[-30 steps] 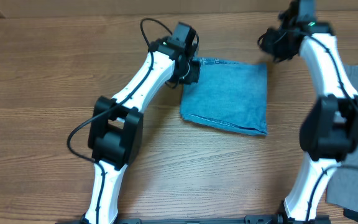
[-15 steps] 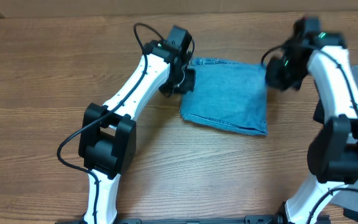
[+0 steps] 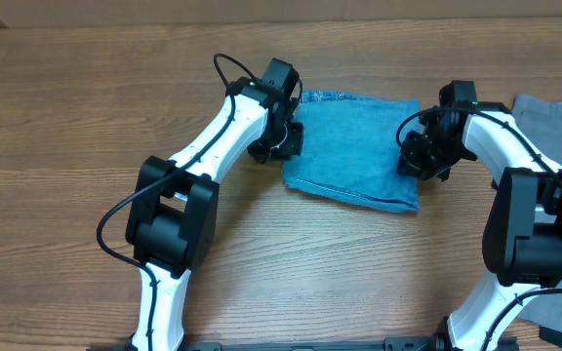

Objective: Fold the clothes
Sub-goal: 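Grasp the left and right edges of the jeans square with both grippers, then carry the folded jeans with the left gripper to the table's left edge, then lower the jeans at the left edge and release with the left gripper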

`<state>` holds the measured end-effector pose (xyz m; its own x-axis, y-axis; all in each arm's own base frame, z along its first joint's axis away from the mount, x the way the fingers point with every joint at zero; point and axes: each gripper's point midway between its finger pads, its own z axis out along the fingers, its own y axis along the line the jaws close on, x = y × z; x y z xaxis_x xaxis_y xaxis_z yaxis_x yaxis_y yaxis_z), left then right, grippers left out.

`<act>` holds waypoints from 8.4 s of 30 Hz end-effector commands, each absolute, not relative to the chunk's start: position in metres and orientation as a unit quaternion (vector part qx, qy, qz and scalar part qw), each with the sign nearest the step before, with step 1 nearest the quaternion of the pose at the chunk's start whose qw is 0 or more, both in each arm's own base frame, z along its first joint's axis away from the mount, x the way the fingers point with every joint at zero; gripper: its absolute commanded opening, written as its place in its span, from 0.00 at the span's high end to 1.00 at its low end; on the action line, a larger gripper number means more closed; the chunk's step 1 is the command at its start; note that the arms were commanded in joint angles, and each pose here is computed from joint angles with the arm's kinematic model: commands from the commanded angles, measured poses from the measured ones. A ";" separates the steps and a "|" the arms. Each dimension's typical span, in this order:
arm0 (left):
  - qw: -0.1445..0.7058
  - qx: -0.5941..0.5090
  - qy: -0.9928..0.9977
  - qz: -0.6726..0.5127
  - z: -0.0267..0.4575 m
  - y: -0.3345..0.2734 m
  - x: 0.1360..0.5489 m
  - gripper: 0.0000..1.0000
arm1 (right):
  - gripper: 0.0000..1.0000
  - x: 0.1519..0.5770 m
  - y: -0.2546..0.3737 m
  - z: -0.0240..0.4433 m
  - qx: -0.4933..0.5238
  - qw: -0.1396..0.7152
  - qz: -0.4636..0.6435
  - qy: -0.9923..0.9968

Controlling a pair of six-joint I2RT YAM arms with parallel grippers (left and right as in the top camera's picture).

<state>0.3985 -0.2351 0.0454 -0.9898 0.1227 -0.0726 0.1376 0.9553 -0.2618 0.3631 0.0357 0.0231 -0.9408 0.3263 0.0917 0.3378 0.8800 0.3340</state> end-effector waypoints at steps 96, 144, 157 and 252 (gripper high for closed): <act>0.031 -0.002 0.942 -0.333 0.061 -0.235 0.468 0.96 | 0.50 0.400 0.049 0.221 -0.135 -0.286 -0.317 -0.894; 0.413 -0.392 0.799 -0.191 0.268 0.301 0.426 0.96 | 0.00 0.342 -0.048 0.219 -0.286 -0.273 -0.198 -0.897; 0.310 -0.443 0.812 -0.219 0.131 0.330 0.440 0.96 | 0.00 0.342 -0.048 0.219 -0.286 -0.273 -0.198 -0.897; 0.272 -0.511 0.814 -0.043 0.177 0.377 0.335 0.96 | 0.00 0.342 -0.048 0.219 -0.286 -0.273 -0.198 -0.897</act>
